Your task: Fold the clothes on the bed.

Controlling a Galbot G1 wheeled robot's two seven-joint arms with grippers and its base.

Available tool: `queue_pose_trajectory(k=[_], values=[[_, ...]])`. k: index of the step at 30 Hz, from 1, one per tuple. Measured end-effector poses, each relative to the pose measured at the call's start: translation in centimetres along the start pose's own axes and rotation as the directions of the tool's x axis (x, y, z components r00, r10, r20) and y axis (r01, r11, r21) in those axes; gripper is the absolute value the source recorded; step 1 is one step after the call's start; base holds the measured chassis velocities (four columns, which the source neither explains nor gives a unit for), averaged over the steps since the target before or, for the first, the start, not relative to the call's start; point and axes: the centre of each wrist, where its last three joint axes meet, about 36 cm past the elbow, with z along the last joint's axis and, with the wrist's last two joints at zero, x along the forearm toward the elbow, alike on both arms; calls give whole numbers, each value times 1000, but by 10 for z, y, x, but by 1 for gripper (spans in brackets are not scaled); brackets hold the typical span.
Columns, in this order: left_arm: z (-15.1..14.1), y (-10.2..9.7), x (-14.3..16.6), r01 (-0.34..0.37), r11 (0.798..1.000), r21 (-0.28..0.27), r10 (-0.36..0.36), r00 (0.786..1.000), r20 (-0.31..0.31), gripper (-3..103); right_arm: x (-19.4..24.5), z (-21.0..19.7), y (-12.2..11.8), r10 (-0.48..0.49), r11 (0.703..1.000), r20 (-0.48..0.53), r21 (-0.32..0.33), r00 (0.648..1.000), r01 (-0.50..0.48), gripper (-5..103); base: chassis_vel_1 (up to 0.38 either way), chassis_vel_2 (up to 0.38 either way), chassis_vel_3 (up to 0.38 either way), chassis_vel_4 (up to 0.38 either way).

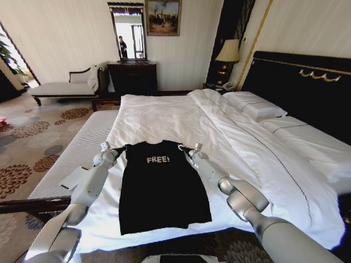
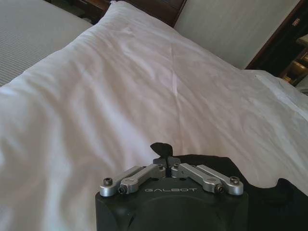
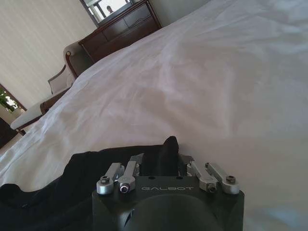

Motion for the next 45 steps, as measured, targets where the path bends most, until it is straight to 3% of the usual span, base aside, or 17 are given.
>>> queue_pose_trajectory(k=[4, 6, 8, 9, 10, 11, 20, 23, 27, 32, 45], values=[[0, -1, 0, -1, 1000, -2, 1, 1000, 1, 0, -1, -1, 1, -4, 1000, 2, 0, 1000, 4, 30, 0, 0, 0, 0], [-1, -1, -1, 0, 1000, -3, 0, 1000, 2, 0, -1, -1, 2, -8, 1000, 3, 0, 1000, 8, 20, 0, 0, 0, 0], [-1, -1, -1, 0, 1000, -4, 0, 1000, 2, 0, -1, -1, 2, -11, 1000, 3, 1, 1000, 11, 20, 0, 0, 0, 0], [-1, 0, -1, 0, 1000, -4, 0, 1000, 2, 0, -1, -1, 3, -14, 1000, 3, 2, 1000, 14, 9, 0, 0, 0, 0], [-1, 0, -1, 1, 1000, -5, -1, 1000, 3, 0, -1, -1, 3, -16, 1000, 3, 2, 1000, 16, 9, 0, 0, 0, 0], [-1, 0, -1, 1, 1000, -6, -1, 1000, 4, 0, -1, -2, 3, -21, 1000, 6, 4, 1000, 21, 2, 0, 0, 0, 0], [-16, -4, 0, -9, 1000, -11, 10, 999, 41, 0, 4, -13, 8, -75, 997, 64, -12, 995, 76, 0, 0, 0, 0, 0], [-29, -9, 2, -27, 1000, -11, 28, 997, 71, 0, 11, -22, 15, -121, 991, 114, -43, 986, 127, 0, 0, 0, 0, 0], [-57, -25, 10, -106, 994, 24, 101, 984, 150, 0, 25, -39, 29, -195, 972, 219, -87, 956, 218, 0, 0, 0, 0, 0], [-82, -34, 15, -136, 989, 55, 123, 972, 201, 0, 32, -61, 35, -197, 966, 297, -103, 934, 237, 0, 0, 0, 0, 0], [-110, -23, 30, -154, 984, 90, 124, 953, 277, 0, 42, -106, 41, -210, 953, 397, -120, 893, 277, 0, 0, 0, 0, 0]])
